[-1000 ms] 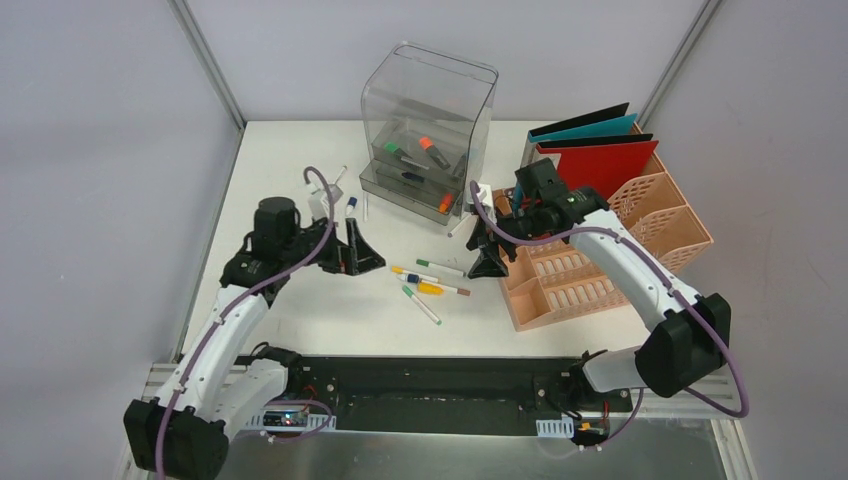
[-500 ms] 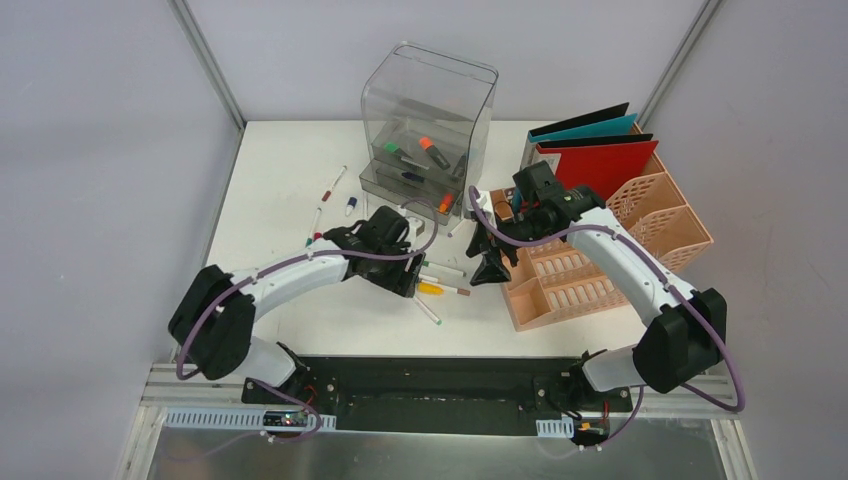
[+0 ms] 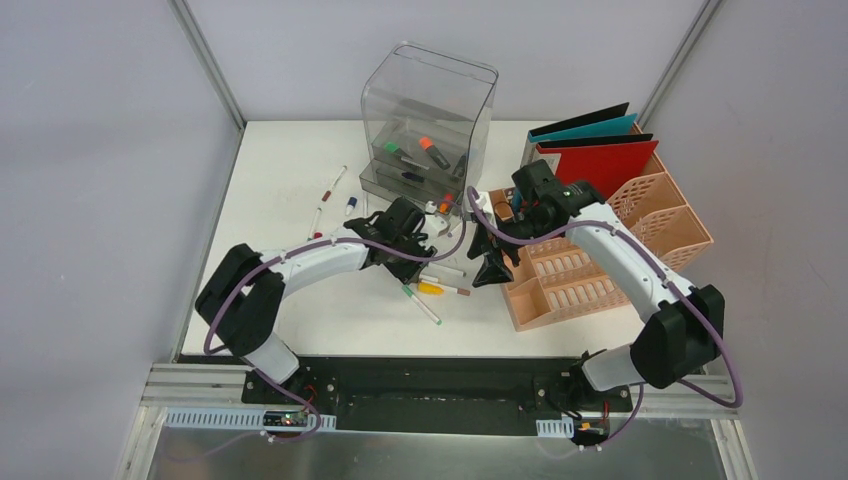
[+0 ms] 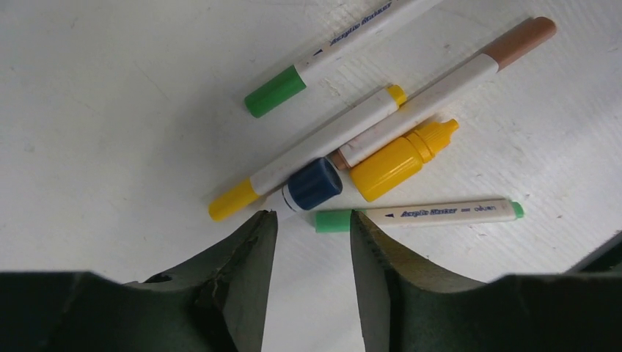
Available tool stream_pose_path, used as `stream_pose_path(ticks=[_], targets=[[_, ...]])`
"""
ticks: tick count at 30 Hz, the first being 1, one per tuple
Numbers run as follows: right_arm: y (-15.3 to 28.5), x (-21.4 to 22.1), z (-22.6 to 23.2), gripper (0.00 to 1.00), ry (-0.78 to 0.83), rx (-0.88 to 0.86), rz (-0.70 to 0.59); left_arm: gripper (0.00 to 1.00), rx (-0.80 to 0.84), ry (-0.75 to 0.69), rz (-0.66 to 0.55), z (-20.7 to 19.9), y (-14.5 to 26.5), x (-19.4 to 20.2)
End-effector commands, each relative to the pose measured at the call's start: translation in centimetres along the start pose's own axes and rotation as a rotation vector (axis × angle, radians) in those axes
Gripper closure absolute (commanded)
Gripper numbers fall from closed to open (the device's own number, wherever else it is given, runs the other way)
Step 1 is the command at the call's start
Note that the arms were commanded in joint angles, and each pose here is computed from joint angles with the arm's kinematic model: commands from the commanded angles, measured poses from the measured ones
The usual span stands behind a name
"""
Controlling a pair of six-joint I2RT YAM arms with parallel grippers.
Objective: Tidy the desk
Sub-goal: Pick up the stationery from the center of the board.
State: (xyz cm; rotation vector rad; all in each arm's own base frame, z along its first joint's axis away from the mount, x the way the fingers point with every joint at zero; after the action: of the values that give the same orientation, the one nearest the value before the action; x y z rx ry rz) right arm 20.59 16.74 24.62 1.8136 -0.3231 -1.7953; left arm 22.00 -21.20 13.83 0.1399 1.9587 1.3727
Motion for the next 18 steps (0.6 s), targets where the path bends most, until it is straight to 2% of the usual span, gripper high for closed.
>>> stream_pose_path(ticks=[1, 15, 18], targets=[[0.4, -1.2, -0.2, 0.29, 0.061, -0.017, -0.034, 0.59, 0.04, -0.107, -0.049, -0.5, -0.5, -2.1], [0.2, -0.9, -0.4, 0.3, 0.047, -0.029, -0.024, 0.61, 0.032, -0.126, 0.005, -0.1, -1.9, -1.4], [0.1, -0.9, -0.4, 0.3, 0.043, -0.034, -0.023, 0.65, 0.028, -0.121, 0.009, -0.1, -1.9, -1.2]])
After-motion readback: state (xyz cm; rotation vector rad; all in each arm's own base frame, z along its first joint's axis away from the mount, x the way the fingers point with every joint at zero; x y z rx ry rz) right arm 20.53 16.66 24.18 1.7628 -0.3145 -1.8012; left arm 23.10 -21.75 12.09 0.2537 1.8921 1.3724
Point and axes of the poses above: each gripper's point midway between its finger pads, its own y axis back along the fingers, its own z axis along the line the jaws close on, x = y × z, the point moved 9 cm from there along y, back along the fingers, and after that the axes turned 10 degrees about y, right-handed, at the moved point
